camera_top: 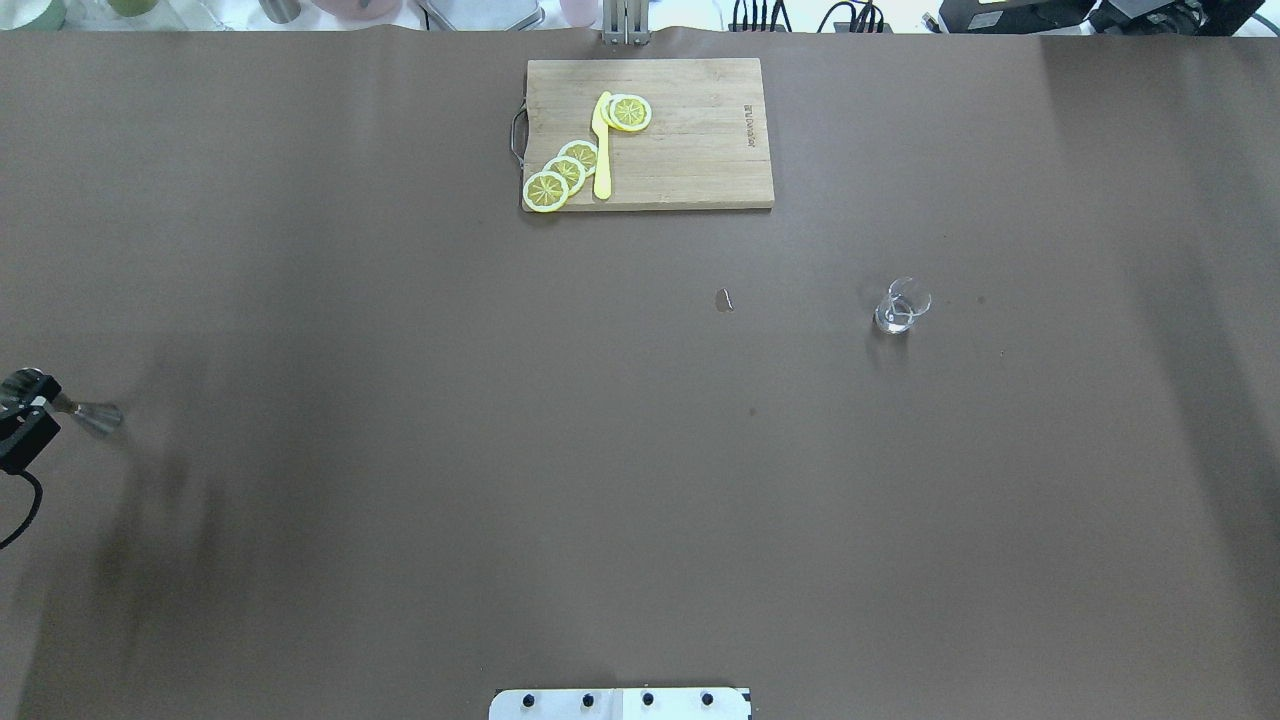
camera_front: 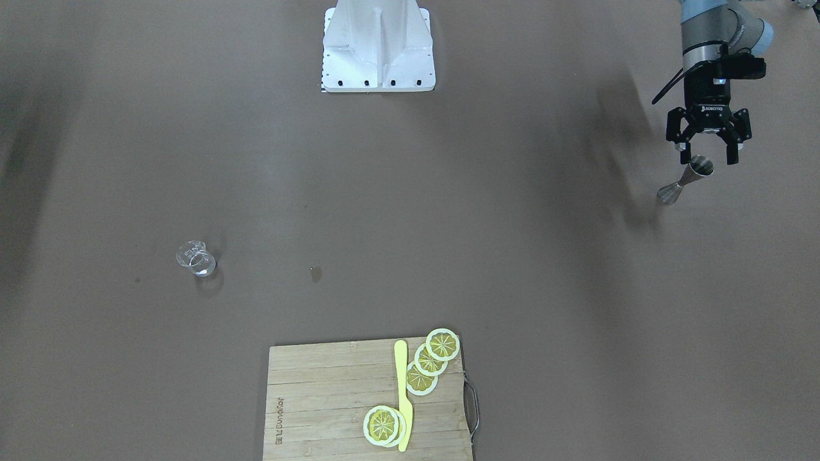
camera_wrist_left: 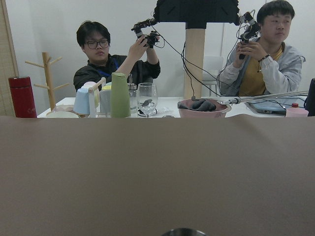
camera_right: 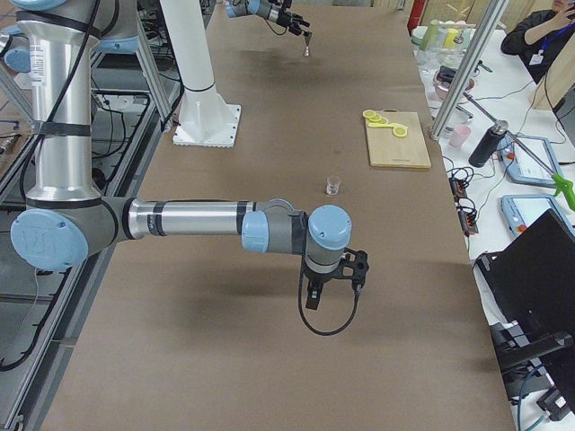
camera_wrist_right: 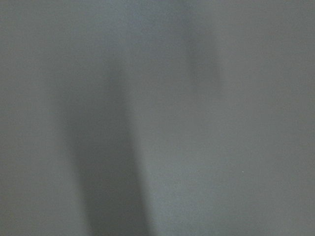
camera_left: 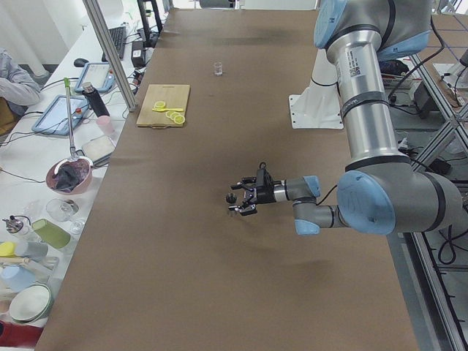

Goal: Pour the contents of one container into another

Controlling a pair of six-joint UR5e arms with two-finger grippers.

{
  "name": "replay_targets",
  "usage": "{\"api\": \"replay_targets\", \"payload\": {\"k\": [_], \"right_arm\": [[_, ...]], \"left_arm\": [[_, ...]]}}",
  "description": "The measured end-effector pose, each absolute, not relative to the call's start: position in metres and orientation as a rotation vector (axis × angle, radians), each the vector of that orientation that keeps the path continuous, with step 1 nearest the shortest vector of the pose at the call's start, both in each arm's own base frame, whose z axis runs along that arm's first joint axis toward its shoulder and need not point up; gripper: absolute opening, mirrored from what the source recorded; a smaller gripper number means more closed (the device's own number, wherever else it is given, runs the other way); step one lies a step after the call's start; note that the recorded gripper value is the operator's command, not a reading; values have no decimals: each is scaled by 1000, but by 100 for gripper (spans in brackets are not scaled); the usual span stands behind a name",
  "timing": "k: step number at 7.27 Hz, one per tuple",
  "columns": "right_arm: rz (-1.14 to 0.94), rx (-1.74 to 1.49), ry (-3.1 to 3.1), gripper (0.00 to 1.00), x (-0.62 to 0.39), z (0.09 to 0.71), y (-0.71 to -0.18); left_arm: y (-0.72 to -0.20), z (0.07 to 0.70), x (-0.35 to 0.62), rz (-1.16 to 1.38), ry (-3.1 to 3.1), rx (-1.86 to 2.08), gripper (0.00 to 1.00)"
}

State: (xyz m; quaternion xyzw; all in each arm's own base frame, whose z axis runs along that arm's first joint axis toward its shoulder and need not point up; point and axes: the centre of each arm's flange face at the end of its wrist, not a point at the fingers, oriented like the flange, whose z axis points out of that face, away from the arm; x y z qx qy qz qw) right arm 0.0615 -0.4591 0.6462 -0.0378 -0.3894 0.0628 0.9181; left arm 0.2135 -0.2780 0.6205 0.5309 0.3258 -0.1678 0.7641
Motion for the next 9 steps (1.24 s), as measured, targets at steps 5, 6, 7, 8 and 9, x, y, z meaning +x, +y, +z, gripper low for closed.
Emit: {"api": "replay_targets", "payload": {"k": [5, 6, 7, 8, 9], "right_arm": [[112, -92, -798, 100, 63, 663, -459], [112, -93, -799, 100, 63, 663, -461], [110, -89, -800, 100, 63, 661, -462], [107, -82, -801, 100, 63, 658, -464], [104, -75, -801, 100, 63, 654, -467]], "left_arm": [[-333, 600, 141, -53, 849, 977, 99], [-351, 603, 132, -33, 858, 868, 99], [-372, 608, 121, -40, 851, 744, 99], [-390, 614, 106, -70, 843, 609, 99], [-404, 620, 86, -122, 834, 490, 99]]}}
